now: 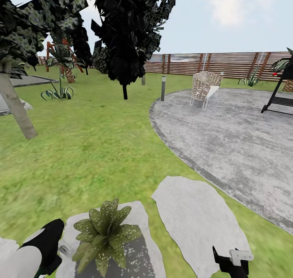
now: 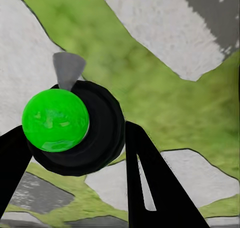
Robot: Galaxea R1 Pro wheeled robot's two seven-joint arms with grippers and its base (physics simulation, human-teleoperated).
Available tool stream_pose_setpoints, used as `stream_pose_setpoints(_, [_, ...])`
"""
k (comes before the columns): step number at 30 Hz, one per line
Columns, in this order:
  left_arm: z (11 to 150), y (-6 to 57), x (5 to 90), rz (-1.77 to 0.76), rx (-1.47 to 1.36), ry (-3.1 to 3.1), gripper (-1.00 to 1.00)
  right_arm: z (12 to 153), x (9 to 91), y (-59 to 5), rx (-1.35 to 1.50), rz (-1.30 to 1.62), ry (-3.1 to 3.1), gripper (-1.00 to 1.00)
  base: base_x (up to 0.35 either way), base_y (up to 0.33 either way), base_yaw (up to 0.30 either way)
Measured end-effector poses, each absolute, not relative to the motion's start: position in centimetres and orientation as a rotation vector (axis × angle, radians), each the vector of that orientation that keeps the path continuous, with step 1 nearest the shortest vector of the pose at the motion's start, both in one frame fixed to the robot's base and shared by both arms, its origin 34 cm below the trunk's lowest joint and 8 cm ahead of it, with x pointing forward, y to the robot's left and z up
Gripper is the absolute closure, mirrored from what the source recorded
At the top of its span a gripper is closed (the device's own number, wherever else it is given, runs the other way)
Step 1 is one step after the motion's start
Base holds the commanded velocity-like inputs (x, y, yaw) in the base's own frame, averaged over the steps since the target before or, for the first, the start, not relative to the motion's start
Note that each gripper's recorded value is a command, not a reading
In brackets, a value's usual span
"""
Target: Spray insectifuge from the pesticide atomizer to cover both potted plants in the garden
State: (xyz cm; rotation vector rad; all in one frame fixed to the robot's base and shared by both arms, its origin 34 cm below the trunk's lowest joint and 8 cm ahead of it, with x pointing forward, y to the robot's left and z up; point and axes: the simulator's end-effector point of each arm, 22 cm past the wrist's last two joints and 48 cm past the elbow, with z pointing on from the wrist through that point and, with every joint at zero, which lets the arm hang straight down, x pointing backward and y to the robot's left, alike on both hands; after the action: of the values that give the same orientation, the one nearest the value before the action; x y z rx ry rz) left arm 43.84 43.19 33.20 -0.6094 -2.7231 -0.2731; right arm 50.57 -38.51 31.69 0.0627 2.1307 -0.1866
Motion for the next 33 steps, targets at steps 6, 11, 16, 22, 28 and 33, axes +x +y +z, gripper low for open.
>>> stream_pose_setpoints(6, [34.2, 47.1, 43.3, -0.333, -0.555, -2.719, 1.0, 31.7, 50.6, -38.5, 0.063, -0.186, 2.131, -1.0, 0.0, -0.001, 0.027])
stream_pose_setpoints(11, [34.2, 47.1, 43.4, -0.331, -0.547, -2.727, 1.0, 31.7, 50.5, -38.5, 0.063, -0.185, 2.132, -1.0, 0.0, 0.0, 0.24])
stream_pose_setpoints(16, [34.1, 46.8, 43.5, -0.332, -0.552, -2.728, 1.0, 31.7, 50.6, -38.5, 0.063, -0.186, 2.131, -1.0, 0.0, 0.0, 0.218])
stream_pose_setpoints(22, [34.3, 43.9, 46.3, -0.328, -0.597, -2.792, 1.0, 31.7, 50.5, -38.5, 0.063, -0.186, 2.131, -1.0, 0.0, 0.0, 0.022])
stream_pose_setpoints(28, [34.1, 40.8, 48.9, -0.409, -0.69, -2.829, 1.0, 31.7, 50.5, -38.5, 0.063, -0.186, 2.132, -1.0, 0.0, 0.0, 0.0])
stream_pose_setpoints(33, [33.5, 39.3, 49.8, -0.333, -0.648, -2.915, 1.0, 31.7, 50.6, -38.5, 0.063, -0.186, 2.131, -1.0, 0.0, 0.0, 0.0])
